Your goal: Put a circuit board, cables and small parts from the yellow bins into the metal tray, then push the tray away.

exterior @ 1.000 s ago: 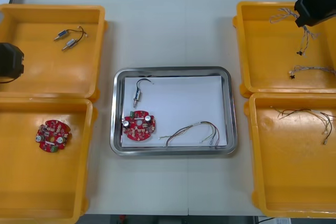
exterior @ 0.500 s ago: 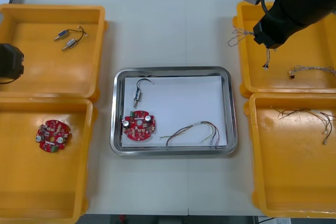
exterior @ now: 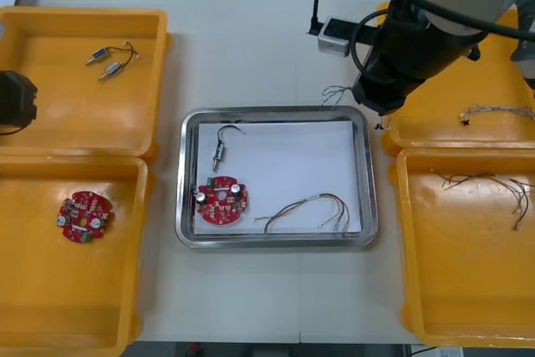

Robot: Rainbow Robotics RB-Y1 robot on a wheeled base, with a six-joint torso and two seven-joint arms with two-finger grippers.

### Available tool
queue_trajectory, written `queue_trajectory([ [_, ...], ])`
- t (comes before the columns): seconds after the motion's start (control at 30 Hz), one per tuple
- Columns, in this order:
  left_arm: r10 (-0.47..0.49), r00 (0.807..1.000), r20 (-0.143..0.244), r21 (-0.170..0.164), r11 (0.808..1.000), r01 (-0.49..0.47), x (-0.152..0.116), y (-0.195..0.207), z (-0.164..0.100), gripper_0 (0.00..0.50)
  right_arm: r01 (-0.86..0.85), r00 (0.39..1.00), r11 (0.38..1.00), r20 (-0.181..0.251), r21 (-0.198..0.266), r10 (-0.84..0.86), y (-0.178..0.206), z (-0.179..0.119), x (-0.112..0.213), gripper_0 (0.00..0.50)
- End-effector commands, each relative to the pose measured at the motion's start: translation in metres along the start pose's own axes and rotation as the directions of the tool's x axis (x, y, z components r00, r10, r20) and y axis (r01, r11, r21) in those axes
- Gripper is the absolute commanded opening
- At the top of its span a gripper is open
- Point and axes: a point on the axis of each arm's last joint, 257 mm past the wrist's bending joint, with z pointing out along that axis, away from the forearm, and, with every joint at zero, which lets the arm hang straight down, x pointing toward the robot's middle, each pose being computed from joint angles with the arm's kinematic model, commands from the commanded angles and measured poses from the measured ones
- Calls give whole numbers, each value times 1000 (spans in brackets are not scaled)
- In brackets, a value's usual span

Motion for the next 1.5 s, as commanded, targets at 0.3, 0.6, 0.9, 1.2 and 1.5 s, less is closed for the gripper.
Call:
queue_trajectory([
  [0.3,142,990,4,-60,988,-142,4,11,-9,0,212,977,977,36,0,-212,58,41,-46,0],
  [0.6,146,989,2,-58,988,-145,5,10,-8,0,262,965,965,17,-22,-261,81,66,-50,0],
  [0.9,146,989,3,-56,988,-146,6,9,-9,0,286,958,958,-10,-5,-286,82,95,-48,0],
  [1.2,148,989,3,-51,988,-147,6,8,-9,0,301,953,953,-10,-2,-301,86,126,-45,0],
  [1.5,150,989,2,-50,987,-150,6,8,-9,0,304,952,953,-29,-10,-304,83,133,-39,0],
])
